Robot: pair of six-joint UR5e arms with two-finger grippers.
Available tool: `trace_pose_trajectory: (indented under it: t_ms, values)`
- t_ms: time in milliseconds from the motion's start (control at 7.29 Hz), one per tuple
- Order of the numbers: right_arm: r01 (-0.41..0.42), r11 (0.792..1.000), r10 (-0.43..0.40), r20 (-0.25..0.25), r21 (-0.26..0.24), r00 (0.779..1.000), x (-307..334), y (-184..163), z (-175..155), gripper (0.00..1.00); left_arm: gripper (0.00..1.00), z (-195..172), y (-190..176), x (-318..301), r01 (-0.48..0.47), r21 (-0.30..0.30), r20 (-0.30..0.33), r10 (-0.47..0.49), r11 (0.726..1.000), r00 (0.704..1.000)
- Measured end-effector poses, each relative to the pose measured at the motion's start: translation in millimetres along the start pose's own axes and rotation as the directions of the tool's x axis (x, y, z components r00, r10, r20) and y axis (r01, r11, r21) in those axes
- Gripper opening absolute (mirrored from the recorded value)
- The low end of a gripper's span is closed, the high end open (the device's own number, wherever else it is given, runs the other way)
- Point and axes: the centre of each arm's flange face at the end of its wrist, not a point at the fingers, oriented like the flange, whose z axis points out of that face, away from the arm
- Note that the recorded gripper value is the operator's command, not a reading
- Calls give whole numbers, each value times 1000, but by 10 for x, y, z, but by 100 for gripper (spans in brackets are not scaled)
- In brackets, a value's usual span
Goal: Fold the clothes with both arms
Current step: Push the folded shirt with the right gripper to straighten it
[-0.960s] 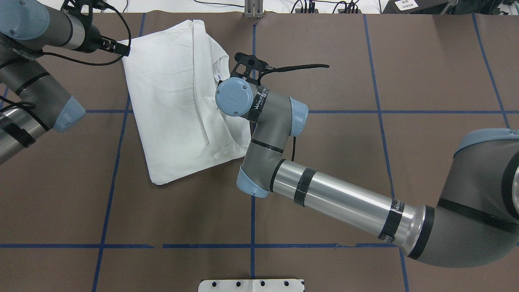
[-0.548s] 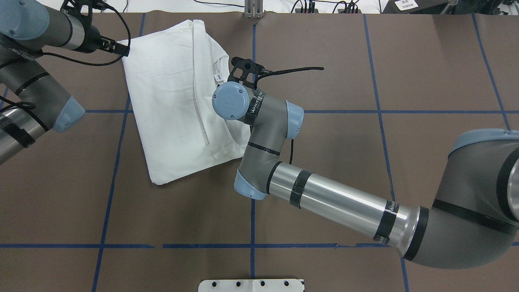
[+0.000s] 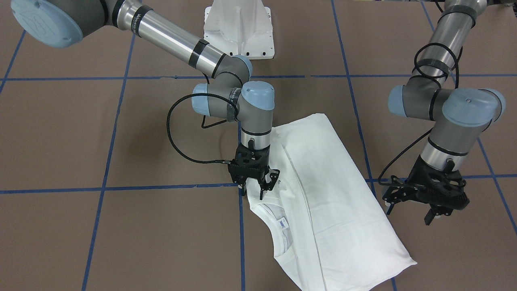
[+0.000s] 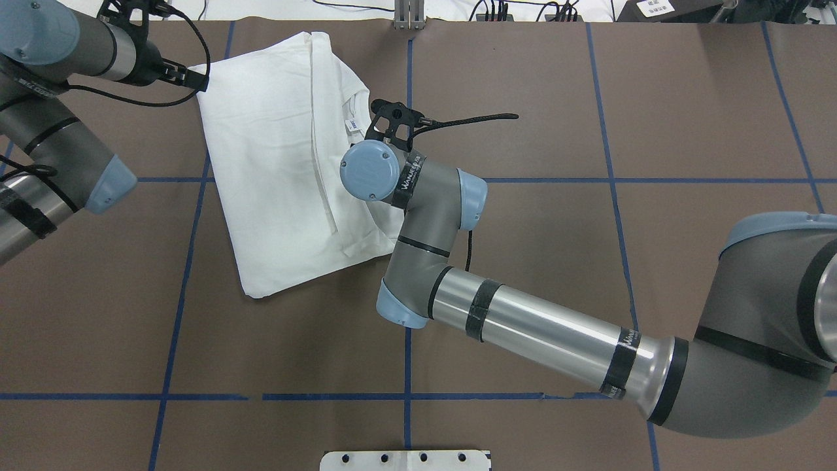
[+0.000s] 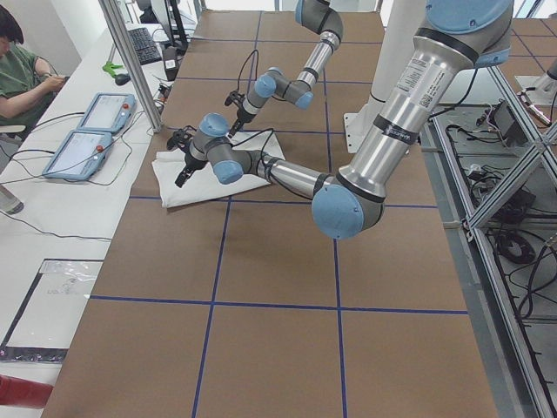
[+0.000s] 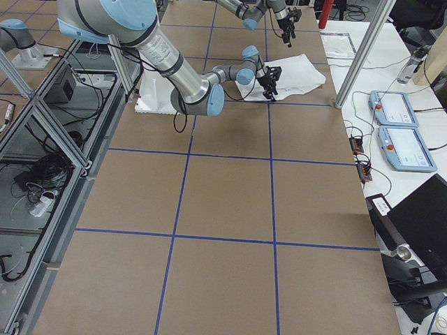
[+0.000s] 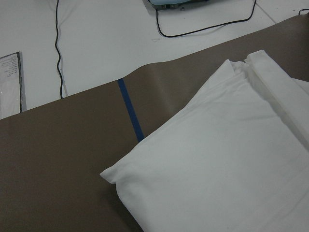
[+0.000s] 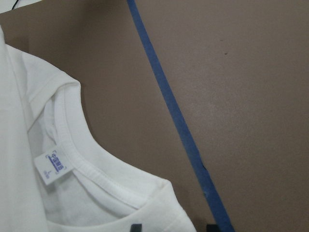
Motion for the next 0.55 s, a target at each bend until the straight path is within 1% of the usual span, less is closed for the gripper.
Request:
trace_pose_trajectory:
  t_ms: [548]
  values:
    - [14, 1000, -14, 9, -4, 1000, -63, -15, -74, 0, 100, 14, 54, -40, 2, -6, 3, -2, 1000, 1000]
